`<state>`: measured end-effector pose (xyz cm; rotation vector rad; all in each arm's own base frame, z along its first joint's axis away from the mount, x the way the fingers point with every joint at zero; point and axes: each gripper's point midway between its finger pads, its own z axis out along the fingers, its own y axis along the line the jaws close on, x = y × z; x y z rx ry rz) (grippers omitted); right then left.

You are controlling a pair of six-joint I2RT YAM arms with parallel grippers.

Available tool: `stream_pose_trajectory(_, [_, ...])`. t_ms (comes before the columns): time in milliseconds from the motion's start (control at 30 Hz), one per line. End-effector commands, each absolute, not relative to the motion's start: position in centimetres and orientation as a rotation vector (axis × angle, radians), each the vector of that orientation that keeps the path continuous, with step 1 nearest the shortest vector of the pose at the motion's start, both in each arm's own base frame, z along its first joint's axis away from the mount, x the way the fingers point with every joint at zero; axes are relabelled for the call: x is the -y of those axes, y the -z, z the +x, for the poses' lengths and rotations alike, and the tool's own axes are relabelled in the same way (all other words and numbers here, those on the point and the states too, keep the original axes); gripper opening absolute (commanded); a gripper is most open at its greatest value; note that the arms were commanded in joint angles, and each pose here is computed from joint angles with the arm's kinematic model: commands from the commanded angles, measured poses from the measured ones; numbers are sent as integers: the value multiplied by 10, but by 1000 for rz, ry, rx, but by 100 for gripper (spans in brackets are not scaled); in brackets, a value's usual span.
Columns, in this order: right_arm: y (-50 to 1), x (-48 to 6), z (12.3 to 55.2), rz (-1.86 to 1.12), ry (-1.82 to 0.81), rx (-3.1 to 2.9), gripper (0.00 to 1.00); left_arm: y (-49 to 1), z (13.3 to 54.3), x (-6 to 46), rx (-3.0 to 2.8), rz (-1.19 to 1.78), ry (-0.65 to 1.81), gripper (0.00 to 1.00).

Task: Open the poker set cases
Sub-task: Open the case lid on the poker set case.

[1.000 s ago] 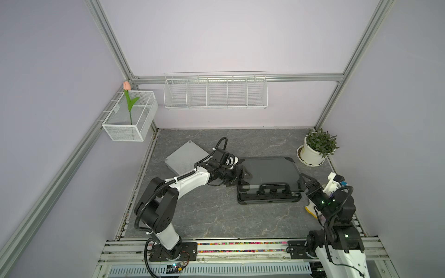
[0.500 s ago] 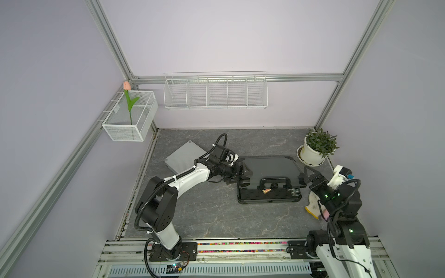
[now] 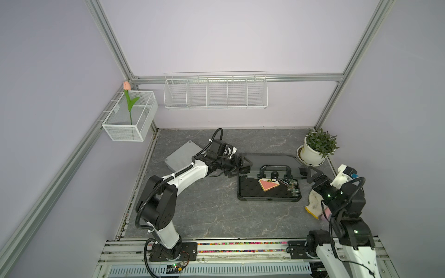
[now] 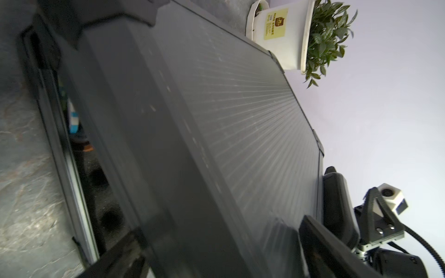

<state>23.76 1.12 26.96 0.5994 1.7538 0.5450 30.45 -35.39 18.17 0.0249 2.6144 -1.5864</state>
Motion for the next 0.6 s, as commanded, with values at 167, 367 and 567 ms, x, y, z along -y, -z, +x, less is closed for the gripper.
stream_pose_trajectory(167, [-281,-14,240,587,-562,-1741,88,-295,322,387,-2176,285,1890,94])
stream_pose_trajectory(367, [-285,-16,242,578,-574,-1747,89,-304,337,389,-2143,171,1952,95])
stream_pose_trajectory(567, [-283,-19,246,590,-591,-1770,88,-298,360,392,-2126,-10,2002,95])
